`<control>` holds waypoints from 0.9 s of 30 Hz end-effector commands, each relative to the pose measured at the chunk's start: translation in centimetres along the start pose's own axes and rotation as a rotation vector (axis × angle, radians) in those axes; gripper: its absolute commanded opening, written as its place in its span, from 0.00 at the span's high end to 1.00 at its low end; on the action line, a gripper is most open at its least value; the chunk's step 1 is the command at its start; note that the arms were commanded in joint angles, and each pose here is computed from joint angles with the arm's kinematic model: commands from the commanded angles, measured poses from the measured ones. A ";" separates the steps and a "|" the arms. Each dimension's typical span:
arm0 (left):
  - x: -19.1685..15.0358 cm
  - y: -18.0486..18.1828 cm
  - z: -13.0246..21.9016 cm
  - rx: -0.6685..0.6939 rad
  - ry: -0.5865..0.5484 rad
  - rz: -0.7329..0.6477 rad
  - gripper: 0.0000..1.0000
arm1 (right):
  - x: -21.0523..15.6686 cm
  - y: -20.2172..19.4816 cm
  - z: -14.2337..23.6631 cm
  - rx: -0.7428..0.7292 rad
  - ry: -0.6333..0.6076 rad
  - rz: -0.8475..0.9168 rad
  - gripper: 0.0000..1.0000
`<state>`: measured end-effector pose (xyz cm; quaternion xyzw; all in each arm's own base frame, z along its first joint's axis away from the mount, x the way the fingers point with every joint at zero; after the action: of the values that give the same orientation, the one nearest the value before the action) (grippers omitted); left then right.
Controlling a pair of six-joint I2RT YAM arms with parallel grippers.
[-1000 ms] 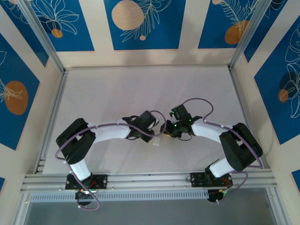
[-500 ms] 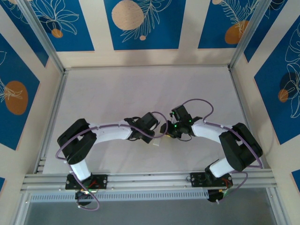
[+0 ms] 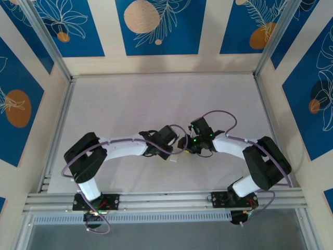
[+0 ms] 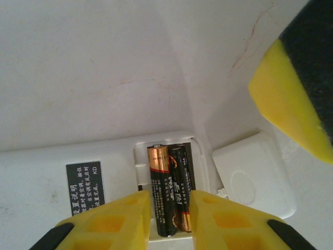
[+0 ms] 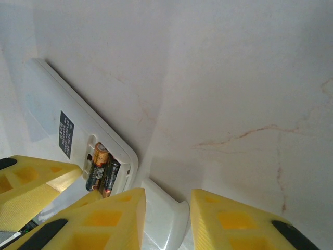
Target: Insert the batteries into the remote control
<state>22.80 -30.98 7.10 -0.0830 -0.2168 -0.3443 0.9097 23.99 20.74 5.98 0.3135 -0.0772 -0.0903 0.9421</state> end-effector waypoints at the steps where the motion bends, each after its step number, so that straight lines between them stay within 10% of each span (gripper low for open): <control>1: 0.6 -0.2 0.9 0.011 -0.008 -0.011 0.74 | -0.6 -0.3 -0.4 0.006 0.032 -0.018 0.70; 27: 1.0 0.3 1.1 0.046 -0.038 0.019 0.85 | -0.8 -0.4 -0.5 0.000 0.036 -0.021 0.70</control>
<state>23.01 -30.84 6.55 -0.0688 -0.2157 -0.3405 0.9126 23.96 20.79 5.98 0.3145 -0.0758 -0.0908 0.9419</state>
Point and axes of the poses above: each hand's point on the last joint's axis, 136 mm out from that joint toward the fingers, its own z axis back along the fingers, its own y axis along the line the jaws close on, x = y × z, the point moved 3 cm from there along z, back along the fingers
